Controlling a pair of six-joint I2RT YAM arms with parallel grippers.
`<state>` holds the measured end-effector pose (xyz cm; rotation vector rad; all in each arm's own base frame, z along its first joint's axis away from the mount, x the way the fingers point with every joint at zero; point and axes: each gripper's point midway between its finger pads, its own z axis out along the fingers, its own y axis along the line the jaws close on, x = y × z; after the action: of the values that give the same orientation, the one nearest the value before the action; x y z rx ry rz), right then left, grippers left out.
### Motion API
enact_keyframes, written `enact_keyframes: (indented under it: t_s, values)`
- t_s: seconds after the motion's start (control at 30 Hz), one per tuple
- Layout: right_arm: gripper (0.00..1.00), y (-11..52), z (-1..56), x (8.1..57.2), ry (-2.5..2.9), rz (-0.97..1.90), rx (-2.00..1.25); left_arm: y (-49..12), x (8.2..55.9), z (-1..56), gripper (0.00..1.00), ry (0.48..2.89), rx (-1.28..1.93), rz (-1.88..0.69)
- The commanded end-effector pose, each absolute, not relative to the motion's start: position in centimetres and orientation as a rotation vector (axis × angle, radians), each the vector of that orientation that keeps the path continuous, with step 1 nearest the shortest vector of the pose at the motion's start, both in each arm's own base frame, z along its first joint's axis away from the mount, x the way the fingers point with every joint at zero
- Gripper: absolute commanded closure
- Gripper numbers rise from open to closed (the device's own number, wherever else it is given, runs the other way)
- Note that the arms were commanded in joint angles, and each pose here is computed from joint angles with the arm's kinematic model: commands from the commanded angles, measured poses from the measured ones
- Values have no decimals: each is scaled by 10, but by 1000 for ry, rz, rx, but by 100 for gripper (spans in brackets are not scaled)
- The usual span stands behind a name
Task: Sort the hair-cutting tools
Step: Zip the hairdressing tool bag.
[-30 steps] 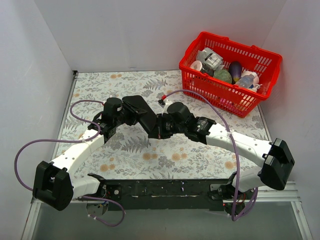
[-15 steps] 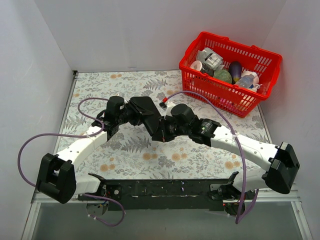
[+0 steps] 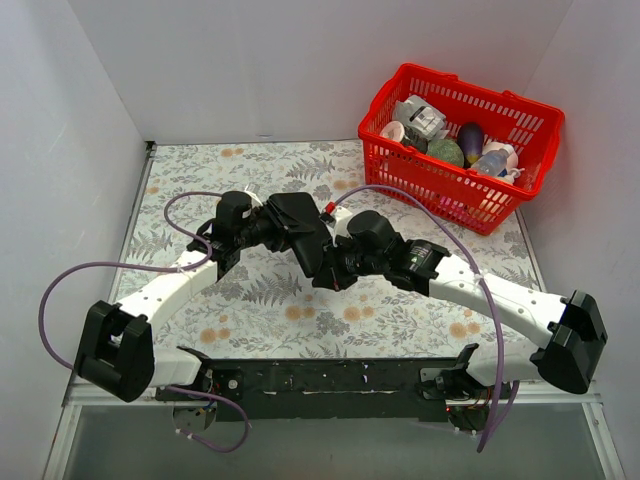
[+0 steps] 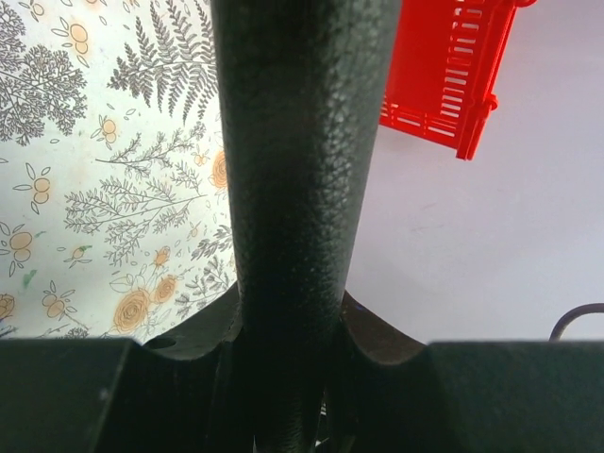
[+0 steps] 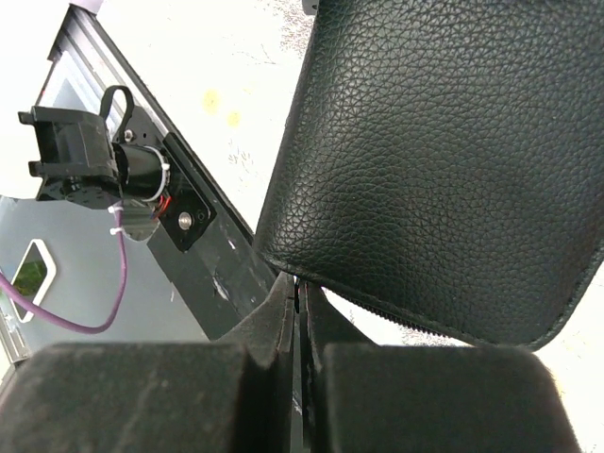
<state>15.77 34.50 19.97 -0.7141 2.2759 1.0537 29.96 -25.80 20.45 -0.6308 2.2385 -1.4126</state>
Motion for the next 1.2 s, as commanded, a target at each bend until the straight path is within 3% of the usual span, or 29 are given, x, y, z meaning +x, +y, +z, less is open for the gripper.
enact_keyframes:
  t_s: [0.0, 0.53, 1.17]
  values:
    - [99, 323, 182, 146, 2339, 960, -813, -270, 301, 261, 100, 2104, -468, -1557]
    - [99, 301, 161, 117, 2358, 869, -1048, -285, 287, 270, 100, 2132, -296, -1706]
    - [99, 254, 148, 133, 2323, 578, -1083, -287, 242, 264, 100, 2143, -18, -1867]
